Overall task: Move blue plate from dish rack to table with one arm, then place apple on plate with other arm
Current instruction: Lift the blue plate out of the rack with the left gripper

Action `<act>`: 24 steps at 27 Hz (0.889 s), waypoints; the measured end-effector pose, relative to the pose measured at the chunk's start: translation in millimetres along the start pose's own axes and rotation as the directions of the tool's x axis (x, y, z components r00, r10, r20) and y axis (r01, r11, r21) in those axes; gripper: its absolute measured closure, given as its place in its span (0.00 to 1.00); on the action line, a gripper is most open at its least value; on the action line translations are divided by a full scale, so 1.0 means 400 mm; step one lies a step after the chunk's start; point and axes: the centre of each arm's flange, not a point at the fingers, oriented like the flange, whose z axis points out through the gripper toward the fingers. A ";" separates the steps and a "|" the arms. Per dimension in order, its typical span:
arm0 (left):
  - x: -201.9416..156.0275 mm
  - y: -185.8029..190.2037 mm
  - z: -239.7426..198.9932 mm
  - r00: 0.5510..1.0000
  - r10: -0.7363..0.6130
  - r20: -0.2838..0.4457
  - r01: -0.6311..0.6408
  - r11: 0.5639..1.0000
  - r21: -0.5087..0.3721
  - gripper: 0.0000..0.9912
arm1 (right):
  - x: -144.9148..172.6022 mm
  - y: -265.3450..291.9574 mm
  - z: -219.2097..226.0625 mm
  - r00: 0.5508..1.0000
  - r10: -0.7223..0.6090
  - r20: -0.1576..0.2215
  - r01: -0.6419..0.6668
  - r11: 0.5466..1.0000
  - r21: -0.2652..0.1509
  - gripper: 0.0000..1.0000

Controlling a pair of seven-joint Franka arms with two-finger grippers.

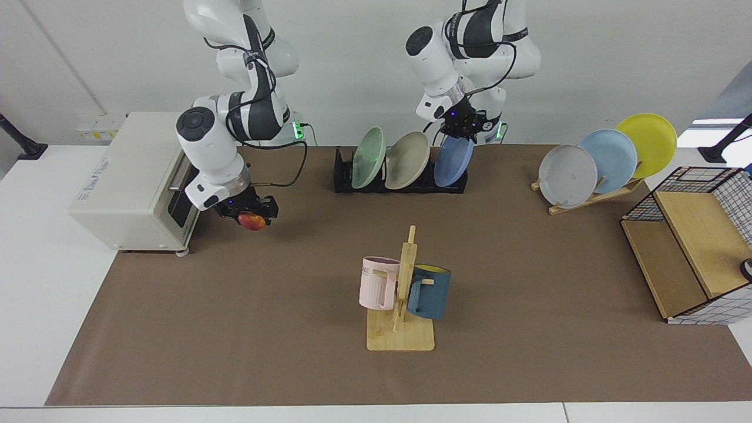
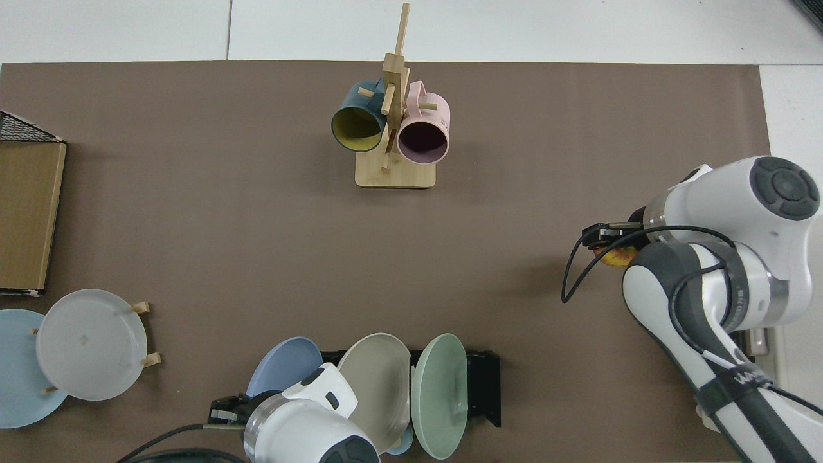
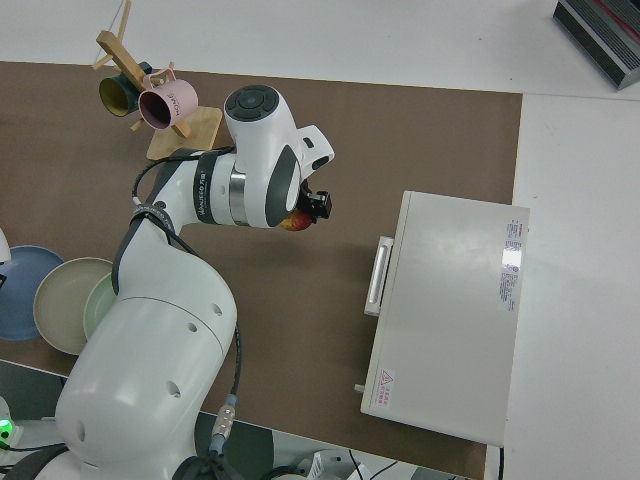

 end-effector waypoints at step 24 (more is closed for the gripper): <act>0.265 -0.310 -0.123 0.972 -0.237 -0.007 0.230 0.951 -0.209 0.93 | -0.023 0.002 -0.248 0.998 -0.017 -0.053 0.016 1.000 -0.006 0.24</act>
